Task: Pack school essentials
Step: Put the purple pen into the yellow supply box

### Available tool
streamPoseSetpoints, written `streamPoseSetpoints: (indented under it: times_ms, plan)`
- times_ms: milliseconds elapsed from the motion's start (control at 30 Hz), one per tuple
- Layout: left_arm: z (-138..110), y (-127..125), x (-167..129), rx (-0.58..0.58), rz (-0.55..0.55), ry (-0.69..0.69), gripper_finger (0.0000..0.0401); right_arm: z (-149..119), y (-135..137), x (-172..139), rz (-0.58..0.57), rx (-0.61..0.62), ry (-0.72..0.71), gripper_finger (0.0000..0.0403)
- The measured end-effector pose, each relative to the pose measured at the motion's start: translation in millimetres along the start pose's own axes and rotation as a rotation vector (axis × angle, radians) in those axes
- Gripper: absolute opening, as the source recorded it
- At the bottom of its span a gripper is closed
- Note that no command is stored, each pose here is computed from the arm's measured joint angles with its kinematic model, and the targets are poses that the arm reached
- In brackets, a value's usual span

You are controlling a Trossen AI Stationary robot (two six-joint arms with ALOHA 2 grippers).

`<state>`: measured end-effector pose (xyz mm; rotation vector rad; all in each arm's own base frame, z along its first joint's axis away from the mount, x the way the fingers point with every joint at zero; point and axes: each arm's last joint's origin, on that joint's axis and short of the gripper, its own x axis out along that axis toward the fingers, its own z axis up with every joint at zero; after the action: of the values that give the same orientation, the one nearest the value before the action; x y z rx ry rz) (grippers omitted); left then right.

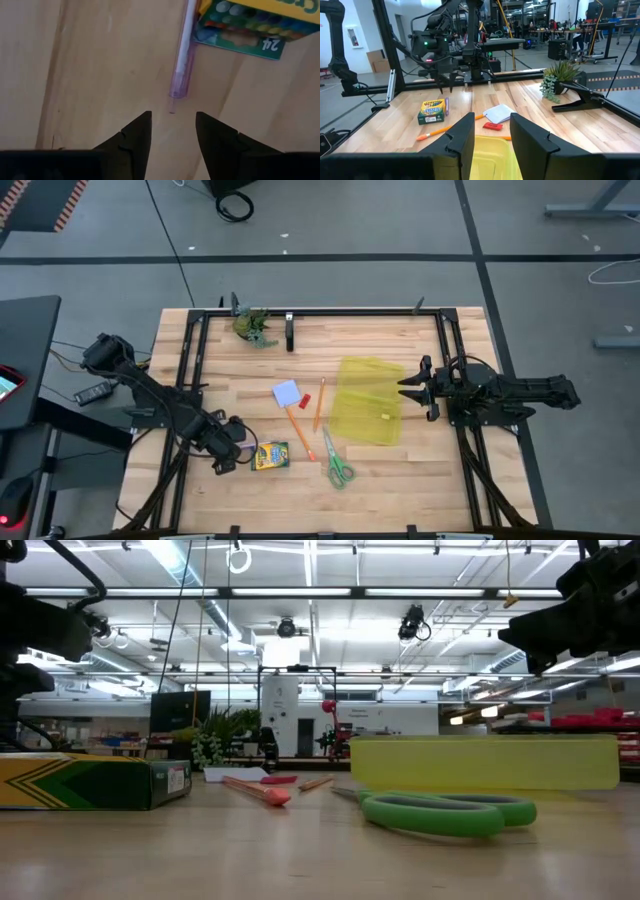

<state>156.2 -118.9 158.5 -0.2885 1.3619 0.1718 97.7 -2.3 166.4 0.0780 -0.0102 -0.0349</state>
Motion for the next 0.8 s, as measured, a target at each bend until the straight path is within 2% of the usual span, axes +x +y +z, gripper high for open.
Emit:
streamPoseSetpoints:
  times_ms: [200,533,800]
  plan:
    - [0.5,-0.2,0.0,-0.005,0.001,-0.009,0.0167,0.0,0.0,0.0,0.000,0.000,0.000,0.0131]
    - [2.0,-0.5,-0.1,-0.018,0.018,-0.054,0.0233,0.0,0.0,0.0,0.000,0.000,0.000,0.0131]
    - [7.6,-6.4,7.0,0.017,0.024,-0.128,0.0214,0.0,0.0,0.0,0.000,0.000,0.000,0.0131]
